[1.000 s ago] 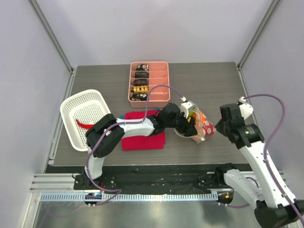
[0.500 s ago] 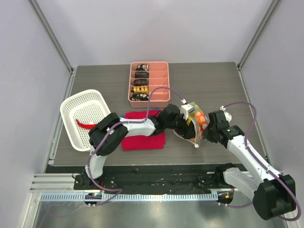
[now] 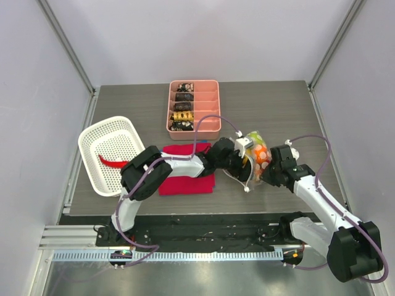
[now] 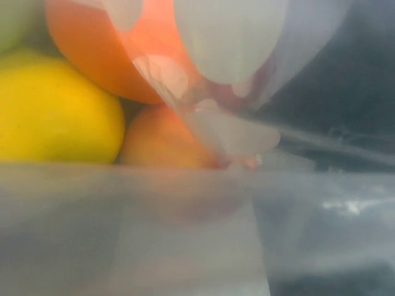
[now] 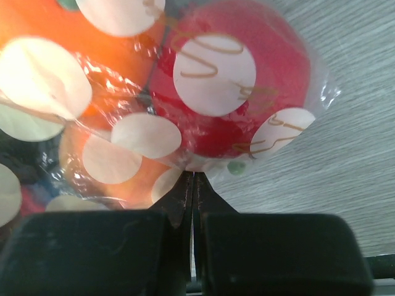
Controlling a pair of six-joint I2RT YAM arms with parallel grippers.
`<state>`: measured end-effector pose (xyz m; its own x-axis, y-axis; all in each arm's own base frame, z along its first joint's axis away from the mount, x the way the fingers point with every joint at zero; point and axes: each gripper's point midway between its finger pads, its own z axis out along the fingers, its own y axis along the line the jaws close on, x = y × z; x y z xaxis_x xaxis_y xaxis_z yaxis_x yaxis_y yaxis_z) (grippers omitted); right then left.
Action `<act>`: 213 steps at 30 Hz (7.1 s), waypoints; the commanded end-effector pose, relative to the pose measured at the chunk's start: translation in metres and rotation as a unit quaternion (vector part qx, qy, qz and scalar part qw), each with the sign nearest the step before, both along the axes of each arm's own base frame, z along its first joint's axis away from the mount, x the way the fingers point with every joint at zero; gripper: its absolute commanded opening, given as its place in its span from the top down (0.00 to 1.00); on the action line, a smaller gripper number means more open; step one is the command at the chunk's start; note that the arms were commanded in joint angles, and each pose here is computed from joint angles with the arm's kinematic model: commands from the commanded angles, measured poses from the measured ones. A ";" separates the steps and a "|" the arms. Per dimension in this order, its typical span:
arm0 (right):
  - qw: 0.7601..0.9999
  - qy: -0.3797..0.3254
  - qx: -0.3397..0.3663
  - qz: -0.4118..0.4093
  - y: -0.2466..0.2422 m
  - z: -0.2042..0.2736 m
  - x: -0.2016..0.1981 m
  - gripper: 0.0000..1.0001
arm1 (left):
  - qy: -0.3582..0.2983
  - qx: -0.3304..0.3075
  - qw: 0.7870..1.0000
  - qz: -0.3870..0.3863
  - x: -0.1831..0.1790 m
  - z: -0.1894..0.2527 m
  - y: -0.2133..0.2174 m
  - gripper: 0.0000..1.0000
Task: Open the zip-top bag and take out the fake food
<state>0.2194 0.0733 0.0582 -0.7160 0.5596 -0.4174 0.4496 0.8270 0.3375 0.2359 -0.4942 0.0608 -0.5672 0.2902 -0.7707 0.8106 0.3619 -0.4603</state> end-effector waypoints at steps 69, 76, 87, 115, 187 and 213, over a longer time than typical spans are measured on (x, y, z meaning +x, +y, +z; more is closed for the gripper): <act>0.875 -0.095 -0.281 0.382 0.098 0.113 -0.017 0.05 | 0.094 0.099 0.689 0.711 0.048 0.073 0.478 0.00; 0.872 -0.083 -0.298 0.379 0.099 0.099 -0.013 0.23 | 0.078 0.051 0.734 0.673 0.043 0.109 0.459 0.02; 0.882 -0.077 -0.319 0.340 0.084 0.096 -0.003 0.65 | 0.000 -0.150 0.953 0.262 -0.015 0.192 0.228 0.46; 0.931 -0.132 -0.068 0.332 0.130 0.159 -0.008 0.99 | -0.261 -0.101 0.934 0.222 0.013 0.091 0.045 0.19; 0.950 -0.149 -0.108 0.252 0.093 0.158 -0.001 0.98 | -0.216 -0.108 0.943 0.231 0.032 0.053 0.044 1.00; 0.940 -0.151 -0.032 0.305 0.122 0.166 -0.011 0.98 | -0.139 -0.068 0.984 0.085 -0.009 0.001 -0.004 0.24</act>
